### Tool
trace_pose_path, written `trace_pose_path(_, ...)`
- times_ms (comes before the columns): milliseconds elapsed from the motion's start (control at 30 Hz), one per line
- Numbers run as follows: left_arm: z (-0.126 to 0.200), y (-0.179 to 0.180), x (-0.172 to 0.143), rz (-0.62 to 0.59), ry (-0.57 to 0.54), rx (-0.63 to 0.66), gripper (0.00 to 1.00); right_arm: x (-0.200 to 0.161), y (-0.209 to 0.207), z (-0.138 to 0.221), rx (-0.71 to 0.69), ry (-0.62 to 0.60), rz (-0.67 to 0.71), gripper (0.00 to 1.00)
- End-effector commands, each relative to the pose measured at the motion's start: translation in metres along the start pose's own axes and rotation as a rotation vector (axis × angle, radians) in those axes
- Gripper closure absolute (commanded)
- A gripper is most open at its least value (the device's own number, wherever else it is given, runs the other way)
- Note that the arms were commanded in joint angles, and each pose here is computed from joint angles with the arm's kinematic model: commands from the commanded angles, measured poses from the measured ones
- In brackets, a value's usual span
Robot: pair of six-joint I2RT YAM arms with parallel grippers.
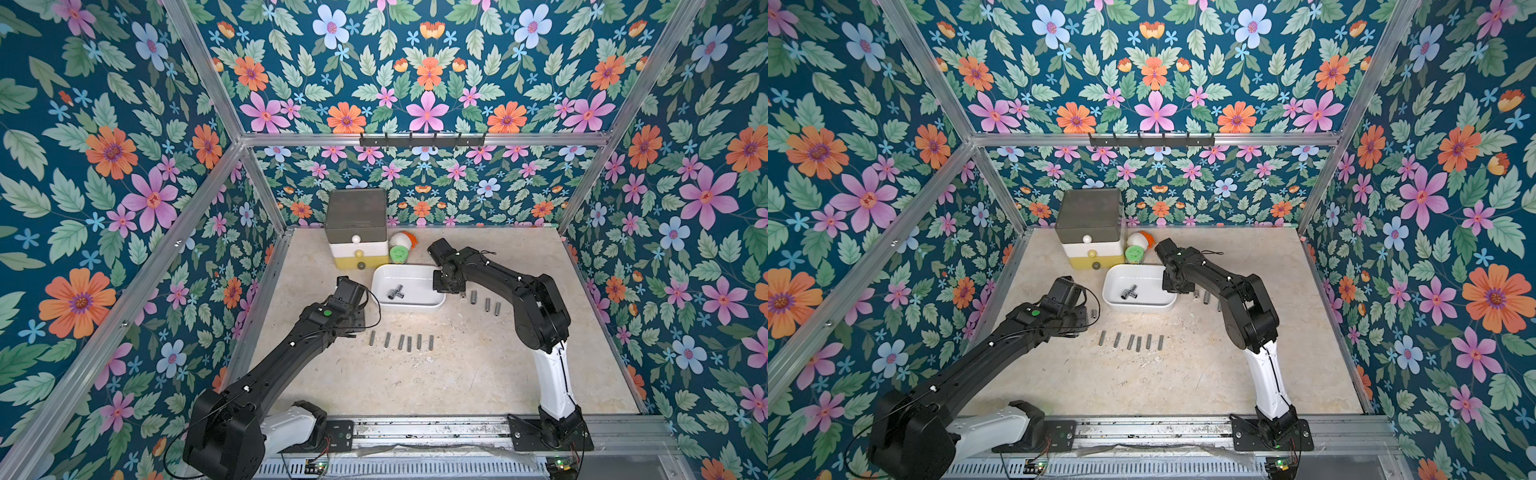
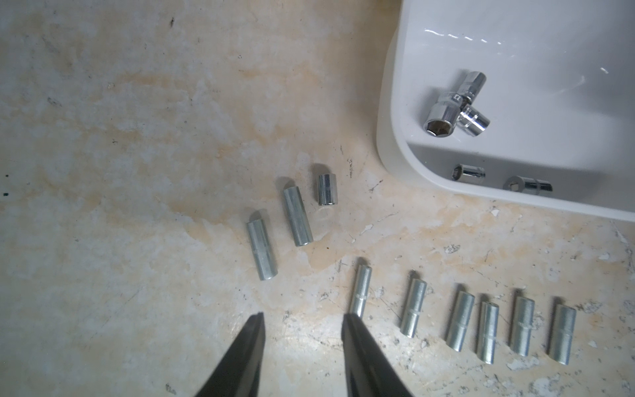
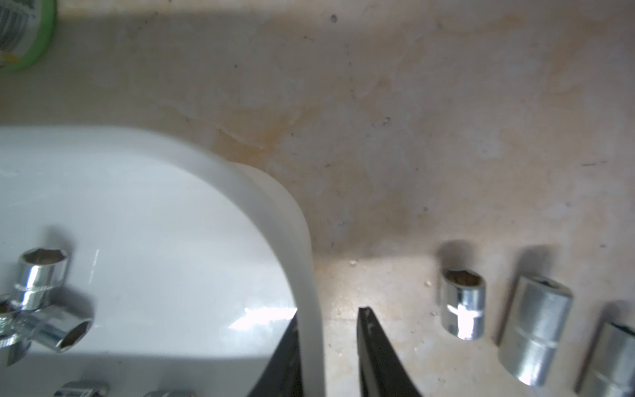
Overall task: Take out the socket from the storage box
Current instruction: Adjust the storage box at the center of the board.
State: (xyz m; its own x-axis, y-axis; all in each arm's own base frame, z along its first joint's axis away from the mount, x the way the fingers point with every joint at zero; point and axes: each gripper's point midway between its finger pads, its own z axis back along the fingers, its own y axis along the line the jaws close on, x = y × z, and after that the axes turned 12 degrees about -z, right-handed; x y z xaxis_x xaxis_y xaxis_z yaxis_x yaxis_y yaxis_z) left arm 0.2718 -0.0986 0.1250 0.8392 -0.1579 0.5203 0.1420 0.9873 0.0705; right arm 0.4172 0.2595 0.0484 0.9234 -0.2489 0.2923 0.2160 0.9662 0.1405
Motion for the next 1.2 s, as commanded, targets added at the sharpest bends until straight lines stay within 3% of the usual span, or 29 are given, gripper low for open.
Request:
trace_pose_path(0, 0.002, -0.002, 0.004, -0.003, -0.018, -0.012, 0.56, -0.001, 0.001, -0.005, 0.032, 0.028, -0.042, 0.83)
trace_pose_path(133, 0.003, -0.002, 0.004, -0.004, -0.018, -0.014, 0.56, -0.001, -0.001, -0.005, 0.046, 0.053, -0.075, 1.0)
trace_pose_path(867, 0.008, 0.0, 0.005, 0.004, -0.038, -0.012, 0.56, -0.03, -0.003, 0.025, 0.089, 0.341, -0.08, 1.0)
trace_pose_path(1167, 0.008, 0.0, 0.005, 0.005, -0.037, -0.014, 0.56, -0.027, -0.006, 0.028, 0.091, 0.345, -0.057, 1.0)
